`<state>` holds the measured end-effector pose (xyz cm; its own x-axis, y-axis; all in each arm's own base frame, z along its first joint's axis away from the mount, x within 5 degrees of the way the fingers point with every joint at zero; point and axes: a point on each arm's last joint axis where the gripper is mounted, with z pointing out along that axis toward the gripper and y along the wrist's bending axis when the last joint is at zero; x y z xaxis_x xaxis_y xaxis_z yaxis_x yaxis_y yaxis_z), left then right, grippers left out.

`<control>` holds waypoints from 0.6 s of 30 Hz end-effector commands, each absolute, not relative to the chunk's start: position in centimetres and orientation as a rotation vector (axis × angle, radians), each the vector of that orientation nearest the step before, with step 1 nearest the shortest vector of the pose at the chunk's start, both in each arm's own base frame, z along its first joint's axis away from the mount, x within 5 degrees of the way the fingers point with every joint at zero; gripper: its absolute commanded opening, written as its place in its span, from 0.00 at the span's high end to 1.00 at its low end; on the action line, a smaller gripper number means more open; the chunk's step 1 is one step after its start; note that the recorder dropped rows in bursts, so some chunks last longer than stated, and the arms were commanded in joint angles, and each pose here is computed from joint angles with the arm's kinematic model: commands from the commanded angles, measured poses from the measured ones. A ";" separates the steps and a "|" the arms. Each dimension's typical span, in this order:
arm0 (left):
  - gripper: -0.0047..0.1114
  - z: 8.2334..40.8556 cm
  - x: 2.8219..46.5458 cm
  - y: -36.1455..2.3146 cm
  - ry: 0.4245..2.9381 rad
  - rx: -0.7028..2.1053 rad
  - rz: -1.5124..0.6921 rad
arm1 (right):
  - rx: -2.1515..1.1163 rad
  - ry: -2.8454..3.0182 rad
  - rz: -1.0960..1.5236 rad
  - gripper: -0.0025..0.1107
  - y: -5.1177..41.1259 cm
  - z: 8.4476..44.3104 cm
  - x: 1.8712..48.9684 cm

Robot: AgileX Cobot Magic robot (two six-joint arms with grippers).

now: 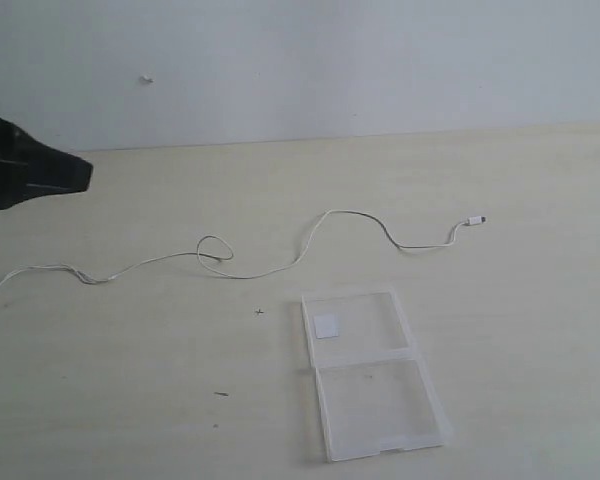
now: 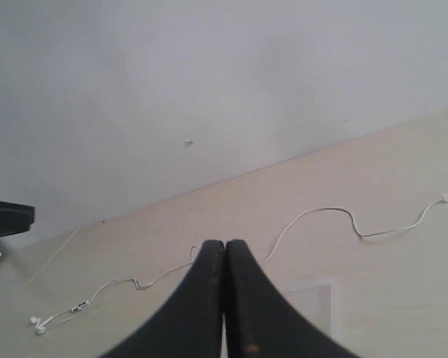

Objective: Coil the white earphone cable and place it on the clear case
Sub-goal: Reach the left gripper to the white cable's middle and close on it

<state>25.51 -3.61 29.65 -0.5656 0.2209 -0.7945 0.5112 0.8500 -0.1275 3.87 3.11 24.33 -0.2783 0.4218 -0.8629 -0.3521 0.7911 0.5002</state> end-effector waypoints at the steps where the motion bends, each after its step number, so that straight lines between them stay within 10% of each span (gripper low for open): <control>1: 0.49 27.0 30.0 -4.3 2.215 0.600 -0.493 | 0.062 1.693 0.740 0.98 3.1 24.3 4.0; 18: 0.39 16.5 38.5 -11.4 2.151 1.000 -0.214 | 0.062 1.693 0.740 0.98 3.1 24.3 4.0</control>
<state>37.88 -11.43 16.91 -0.4173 0.5899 -0.6913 0.7418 0.6605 0.1158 3.87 3.11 24.33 -0.2783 0.4218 -0.8629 -0.3521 0.7911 0.5002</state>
